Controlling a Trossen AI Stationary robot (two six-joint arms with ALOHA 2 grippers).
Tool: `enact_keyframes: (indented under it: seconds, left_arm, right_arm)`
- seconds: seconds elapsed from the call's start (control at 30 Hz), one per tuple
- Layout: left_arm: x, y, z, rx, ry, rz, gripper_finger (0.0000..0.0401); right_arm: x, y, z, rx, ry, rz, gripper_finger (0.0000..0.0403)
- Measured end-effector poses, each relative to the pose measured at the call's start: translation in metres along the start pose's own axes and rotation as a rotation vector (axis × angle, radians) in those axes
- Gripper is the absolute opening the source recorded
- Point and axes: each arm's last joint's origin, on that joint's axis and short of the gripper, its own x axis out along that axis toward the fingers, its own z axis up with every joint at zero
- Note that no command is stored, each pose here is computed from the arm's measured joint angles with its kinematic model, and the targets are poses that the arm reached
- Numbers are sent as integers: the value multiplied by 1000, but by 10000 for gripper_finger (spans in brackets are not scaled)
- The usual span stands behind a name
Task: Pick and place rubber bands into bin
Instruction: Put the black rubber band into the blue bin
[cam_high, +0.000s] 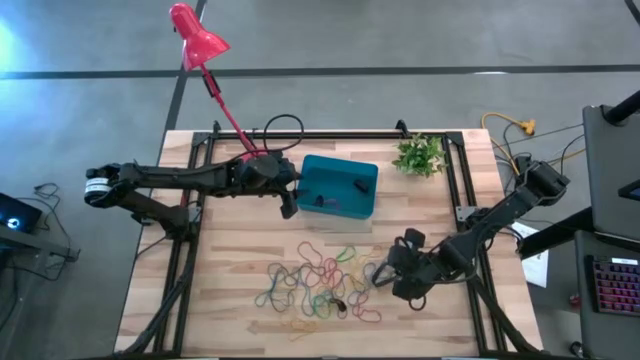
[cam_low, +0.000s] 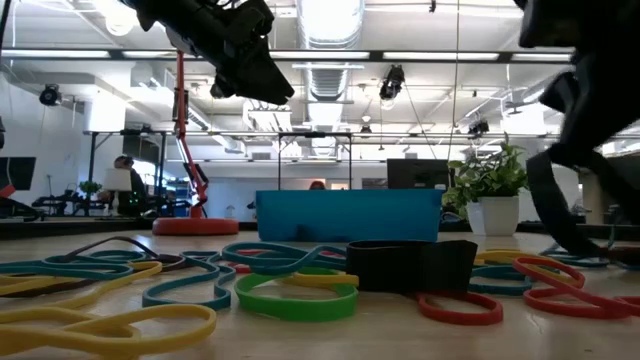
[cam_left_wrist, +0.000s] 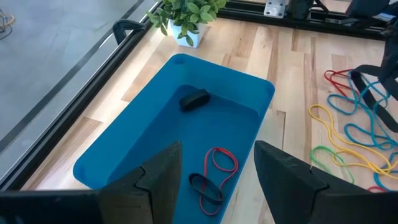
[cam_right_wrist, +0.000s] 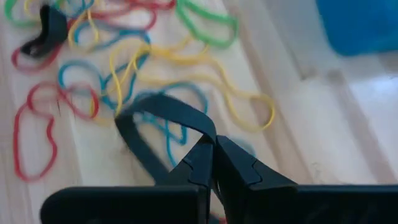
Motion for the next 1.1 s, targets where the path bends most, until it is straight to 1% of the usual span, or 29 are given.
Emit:
enact_keyframes:
  seconds: [0.07, 0.2, 0.3, 0.63, 0.83, 0.97, 1.1]
  left_arm:
    - [0, 0, 0, 0, -1, 0, 185]
    - [0, 0, 0, 0, -2, 0, 185]
    - [0, 0, 0, 0, -2, 0, 185]
    - [0, 0, 0, 0, -2, -1, 185]
    - [0, 0, 0, 0, -2, -1, 185]
    - [0, 0, 0, -1, -2, -1, 185]
    - [0, 0, 0, 0, -2, -1, 185]
  right_arm:
    - [4, -3, -6, 4, 47, 9, 11]
    - [13, -12, -21, 74, 122, -9, 23]
    - [16, -14, -24, 103, 127, -17, 35]
    - [19, -16, -28, 110, 141, -7, 92]
    - [19, -16, -28, 108, 141, -2, 86]
    - [19, -16, -27, 97, 114, -18, 87]
    - [19, -17, -26, 33, 94, -28, 98]
